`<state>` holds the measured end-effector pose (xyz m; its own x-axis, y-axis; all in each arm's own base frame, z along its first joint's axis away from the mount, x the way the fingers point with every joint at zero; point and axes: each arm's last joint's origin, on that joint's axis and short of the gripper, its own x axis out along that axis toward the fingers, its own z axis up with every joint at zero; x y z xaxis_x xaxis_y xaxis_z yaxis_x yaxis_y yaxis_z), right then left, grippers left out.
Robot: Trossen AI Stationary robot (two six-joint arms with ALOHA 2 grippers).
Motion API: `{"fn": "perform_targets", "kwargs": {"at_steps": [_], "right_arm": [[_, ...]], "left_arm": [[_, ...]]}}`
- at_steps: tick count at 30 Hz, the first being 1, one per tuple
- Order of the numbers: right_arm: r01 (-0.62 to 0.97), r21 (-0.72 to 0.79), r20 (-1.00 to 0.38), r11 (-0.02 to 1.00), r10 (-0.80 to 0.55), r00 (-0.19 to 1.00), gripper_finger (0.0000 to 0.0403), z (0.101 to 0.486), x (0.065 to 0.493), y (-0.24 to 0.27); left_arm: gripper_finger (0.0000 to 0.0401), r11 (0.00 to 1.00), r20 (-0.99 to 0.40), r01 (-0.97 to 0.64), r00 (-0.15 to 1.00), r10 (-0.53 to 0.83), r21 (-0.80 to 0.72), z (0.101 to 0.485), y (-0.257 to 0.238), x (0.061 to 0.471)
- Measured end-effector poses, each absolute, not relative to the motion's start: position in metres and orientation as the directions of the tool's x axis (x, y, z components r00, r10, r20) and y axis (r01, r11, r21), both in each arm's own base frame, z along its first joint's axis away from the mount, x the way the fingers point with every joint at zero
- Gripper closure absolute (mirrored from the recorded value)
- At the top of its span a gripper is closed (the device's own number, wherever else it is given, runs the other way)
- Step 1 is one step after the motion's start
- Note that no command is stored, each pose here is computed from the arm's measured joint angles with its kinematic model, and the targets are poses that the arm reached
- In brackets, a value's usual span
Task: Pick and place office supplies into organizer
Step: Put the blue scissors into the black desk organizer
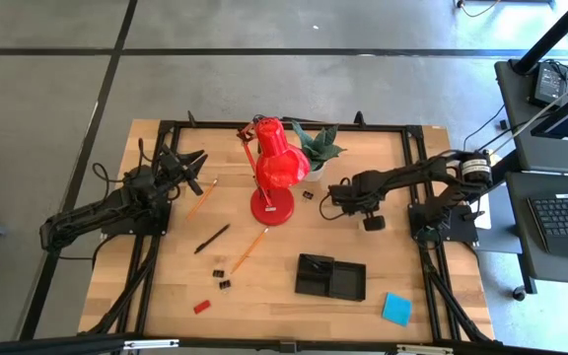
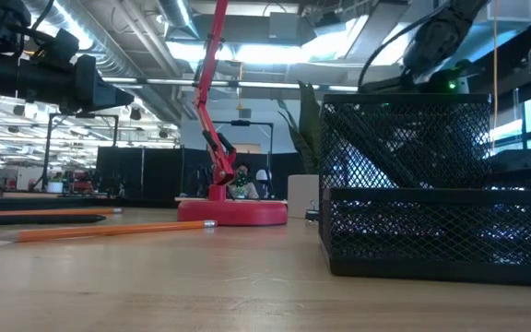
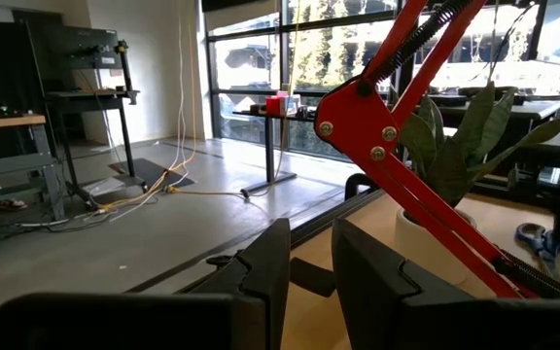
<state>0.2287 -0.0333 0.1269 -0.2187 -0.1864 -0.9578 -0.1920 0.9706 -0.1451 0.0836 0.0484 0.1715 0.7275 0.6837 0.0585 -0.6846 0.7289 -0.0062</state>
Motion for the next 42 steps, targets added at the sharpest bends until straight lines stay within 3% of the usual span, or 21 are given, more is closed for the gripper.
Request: {"fn": "perform_targets", "kwargs": {"at_steps": [12,29,42], "right_arm": [[-0.140,-0.178,-0.957,0.974,-0.204,-0.204,0.0397,0.125,0.229,-0.001],[-0.092,-0.196,-0.976,0.976,-0.203,-0.079,0.0394,0.128,0.231,0.061],[-0.036,-0.204,-0.976,0.978,-0.206,-0.072,0.0393,0.128,0.231,0.066]], "left_arm": [[0.0327,0.729,0.059,-0.684,0.728,0.683,-0.006,0.172,0.048,0.084],[0.0327,0.729,0.058,-0.685,0.727,0.684,-0.006,0.171,0.048,0.084],[0.0327,0.729,0.059,-0.684,0.728,0.683,-0.007,0.172,0.048,0.084]]}}
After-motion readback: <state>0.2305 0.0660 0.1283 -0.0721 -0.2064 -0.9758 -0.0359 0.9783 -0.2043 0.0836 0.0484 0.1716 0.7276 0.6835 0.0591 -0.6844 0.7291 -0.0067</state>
